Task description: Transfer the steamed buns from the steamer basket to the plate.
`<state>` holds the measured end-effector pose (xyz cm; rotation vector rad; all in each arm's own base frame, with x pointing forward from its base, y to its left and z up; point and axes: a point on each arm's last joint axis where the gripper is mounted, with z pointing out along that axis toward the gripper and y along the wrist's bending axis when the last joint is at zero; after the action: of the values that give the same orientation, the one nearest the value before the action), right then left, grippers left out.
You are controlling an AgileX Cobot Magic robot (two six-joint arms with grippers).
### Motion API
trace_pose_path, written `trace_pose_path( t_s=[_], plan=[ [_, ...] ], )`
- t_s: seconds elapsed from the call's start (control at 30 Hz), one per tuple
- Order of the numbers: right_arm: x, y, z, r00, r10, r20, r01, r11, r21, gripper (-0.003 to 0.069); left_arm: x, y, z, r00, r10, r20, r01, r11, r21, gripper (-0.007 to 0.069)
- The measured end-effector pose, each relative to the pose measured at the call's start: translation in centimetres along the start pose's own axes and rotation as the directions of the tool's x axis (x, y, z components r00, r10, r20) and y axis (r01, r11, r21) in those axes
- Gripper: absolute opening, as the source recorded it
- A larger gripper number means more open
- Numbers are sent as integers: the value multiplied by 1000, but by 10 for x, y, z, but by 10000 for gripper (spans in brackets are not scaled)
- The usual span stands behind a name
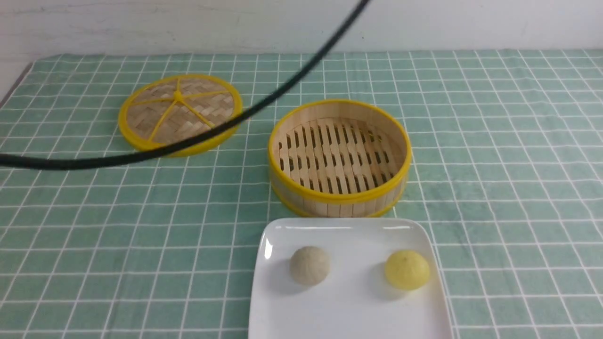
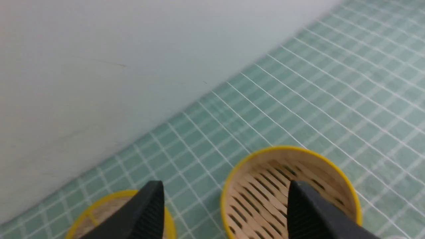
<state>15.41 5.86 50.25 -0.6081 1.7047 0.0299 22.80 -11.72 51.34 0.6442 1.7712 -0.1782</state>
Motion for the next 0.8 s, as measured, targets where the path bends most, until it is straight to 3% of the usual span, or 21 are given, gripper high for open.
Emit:
trace_pose_path(
  t_s=[0.17, 0.27, 0.53, 0.8],
  plan=[
    [0, -5, -41, 999, 21, 49, -25, 998, 65, 495, -10, 15, -70, 993, -41, 112, 59, 985, -162, 484],
    [1, -6, -63, 997, 33, 71, -39, 995, 91, 495, -8, 17, -94, 992, -53, 117, 75, 979, -191, 484],
    [18, -3, -149, 984, 39, 173, -65, 987, 148, 495, 8, 13, -135, 984, -120, 131, 142, 974, -175, 450],
    [63, 11, -219, 959, 9, 283, -65, 980, 189, 495, 41, 3, -135, 985, -142, 103, 156, 977, -147, 388]
  ],
)
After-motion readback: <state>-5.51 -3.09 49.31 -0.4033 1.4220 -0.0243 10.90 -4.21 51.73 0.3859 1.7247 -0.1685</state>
